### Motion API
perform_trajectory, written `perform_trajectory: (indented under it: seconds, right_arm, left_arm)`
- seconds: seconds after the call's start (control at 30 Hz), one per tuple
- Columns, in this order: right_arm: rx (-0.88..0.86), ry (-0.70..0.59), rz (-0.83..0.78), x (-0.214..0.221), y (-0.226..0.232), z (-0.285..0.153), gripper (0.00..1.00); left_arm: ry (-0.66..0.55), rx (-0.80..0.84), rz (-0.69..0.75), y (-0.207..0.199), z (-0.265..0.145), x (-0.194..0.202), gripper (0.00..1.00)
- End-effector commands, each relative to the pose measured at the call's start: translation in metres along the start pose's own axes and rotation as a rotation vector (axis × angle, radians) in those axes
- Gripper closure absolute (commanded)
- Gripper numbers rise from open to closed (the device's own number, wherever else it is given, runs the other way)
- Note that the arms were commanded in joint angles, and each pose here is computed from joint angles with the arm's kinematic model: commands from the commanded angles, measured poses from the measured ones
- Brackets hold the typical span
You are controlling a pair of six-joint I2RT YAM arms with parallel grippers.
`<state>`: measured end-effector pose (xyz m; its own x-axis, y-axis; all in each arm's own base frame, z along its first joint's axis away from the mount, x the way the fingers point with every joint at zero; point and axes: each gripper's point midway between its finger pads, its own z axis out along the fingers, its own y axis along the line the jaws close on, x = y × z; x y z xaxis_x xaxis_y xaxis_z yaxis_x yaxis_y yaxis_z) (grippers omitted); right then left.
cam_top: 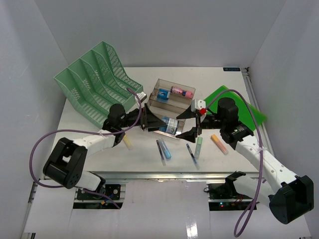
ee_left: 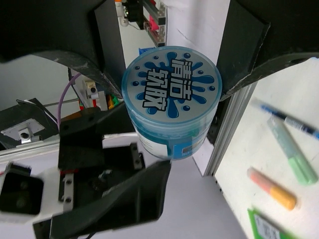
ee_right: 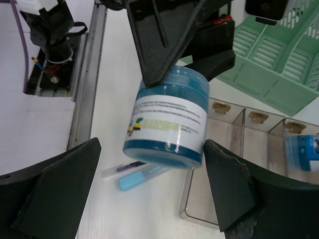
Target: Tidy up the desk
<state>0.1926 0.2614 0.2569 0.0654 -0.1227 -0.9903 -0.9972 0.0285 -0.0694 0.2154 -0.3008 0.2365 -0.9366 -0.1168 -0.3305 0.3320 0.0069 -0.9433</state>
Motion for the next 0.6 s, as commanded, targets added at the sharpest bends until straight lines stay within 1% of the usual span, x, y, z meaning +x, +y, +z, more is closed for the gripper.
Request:
perform_trajectory:
  seconds: [0.0, 0.17, 0.3, 0.43, 0.57]
  right_arm:
    - [0.031, 0.009, -0.176, -0.018, -0.007, 0.007, 0.10]
    - [0.105, 0.036, -0.153, -0.007, -0.012, 0.007, 0.10]
    - [0.196, 0.058, -0.146, -0.001, -0.027, 0.005, 0.10]
    - [0.221, 0.066, -0.142, 0.001, -0.031, 0.004, 0.07]
    - [0.257, 0.097, -0.149, 0.009, -0.038, 0.002, 0.06]
  left_arm:
    - [-0.065, 0.086, 0.097, -0.030, 0.021, -0.029, 1.00]
    - [-0.066, 0.081, 0.074, -0.023, 0.035, -0.035, 1.00]
    - [-0.054, 0.106, 0.070, -0.029, 0.043, -0.035, 1.00]
    - [-0.060, 0.109, 0.074, -0.032, 0.043, -0.038, 1.00]
    - [-0.059, 0.107, 0.074, -0.033, 0.043, -0.037, 1.00]
